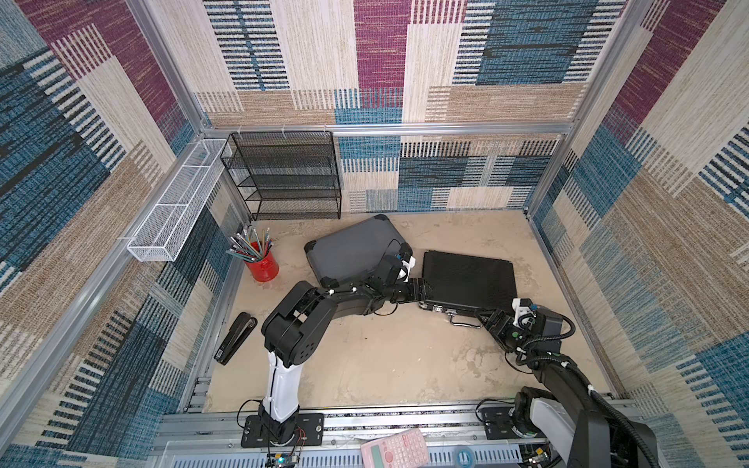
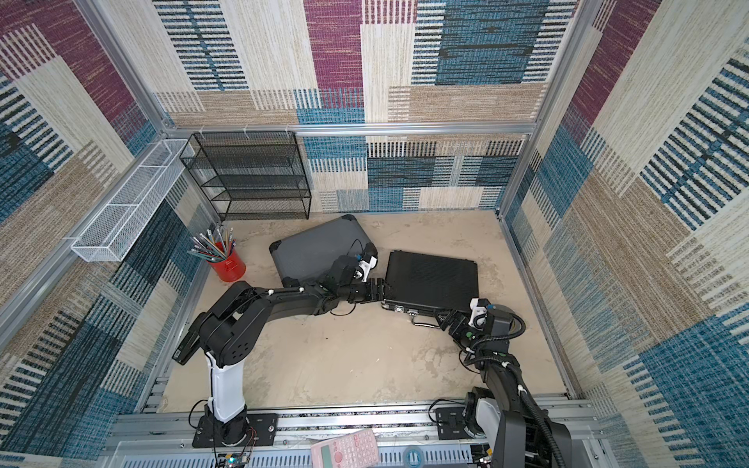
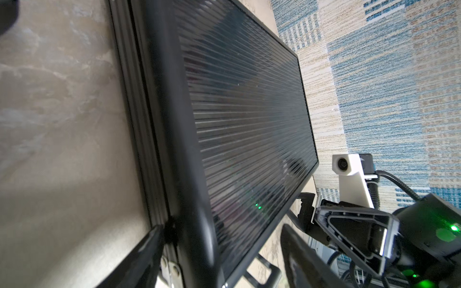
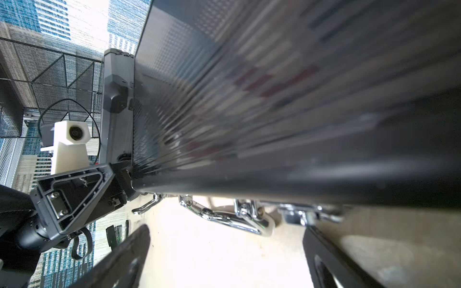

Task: Open the poker set cases
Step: Open the fastener on the poker set case.

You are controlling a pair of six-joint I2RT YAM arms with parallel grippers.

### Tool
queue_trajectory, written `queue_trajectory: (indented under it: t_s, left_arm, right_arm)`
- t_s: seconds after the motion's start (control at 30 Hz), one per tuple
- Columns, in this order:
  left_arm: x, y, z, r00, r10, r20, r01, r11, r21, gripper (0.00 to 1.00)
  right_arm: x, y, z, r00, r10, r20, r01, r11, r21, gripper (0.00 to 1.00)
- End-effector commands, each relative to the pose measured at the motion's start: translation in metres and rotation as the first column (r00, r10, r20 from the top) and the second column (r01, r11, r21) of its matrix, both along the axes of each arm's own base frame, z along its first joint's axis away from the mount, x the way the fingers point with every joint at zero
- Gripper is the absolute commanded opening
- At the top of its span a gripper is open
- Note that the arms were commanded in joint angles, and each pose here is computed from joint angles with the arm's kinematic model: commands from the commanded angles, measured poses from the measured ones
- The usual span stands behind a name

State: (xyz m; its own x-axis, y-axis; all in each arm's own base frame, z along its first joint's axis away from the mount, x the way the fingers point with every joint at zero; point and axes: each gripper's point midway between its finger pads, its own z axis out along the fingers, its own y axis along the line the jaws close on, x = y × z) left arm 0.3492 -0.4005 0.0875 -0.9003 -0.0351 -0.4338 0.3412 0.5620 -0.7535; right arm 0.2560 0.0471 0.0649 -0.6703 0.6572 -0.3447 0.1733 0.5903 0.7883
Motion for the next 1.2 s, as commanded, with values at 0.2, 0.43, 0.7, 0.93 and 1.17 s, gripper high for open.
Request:
queue_trajectory:
  t_s: [0.2,0.43,0.7,0.93,1.17]
  left_arm:
    - [0.002,0.005,0.014,1.000,-0.003,0.029,0.003,1.000,-0.020,0.75]
    - [0.000,0.007,0.015,0.999,-0.003,0.039,0.004,1.000,-0.017,0.75]
    - [-0.003,0.004,0.015,0.999,-0.027,0.034,0.028,0.999,-0.029,0.75]
    - [-0.006,-0.001,0.014,0.998,-0.057,0.020,0.058,0.997,-0.046,0.75]
    - [-0.008,-0.004,0.015,0.996,-0.085,0.020,0.086,0.995,-0.058,0.75]
  right_arm:
    - [0.004,-0.016,-0.012,0.996,-0.074,-0.040,0.072,0.995,-0.063,0.99]
    - [0.017,-0.023,-0.005,0.996,-0.087,-0.011,0.086,0.992,-0.091,0.99]
    - [0.019,-0.025,-0.004,0.995,-0.097,0.000,0.096,0.992,-0.081,0.99]
    - [0.018,-0.028,0.000,0.995,-0.091,0.039,0.094,0.993,-0.068,1.00]
    - [0.018,-0.021,0.013,0.993,-0.035,0.108,0.042,0.997,-0.069,1.00]
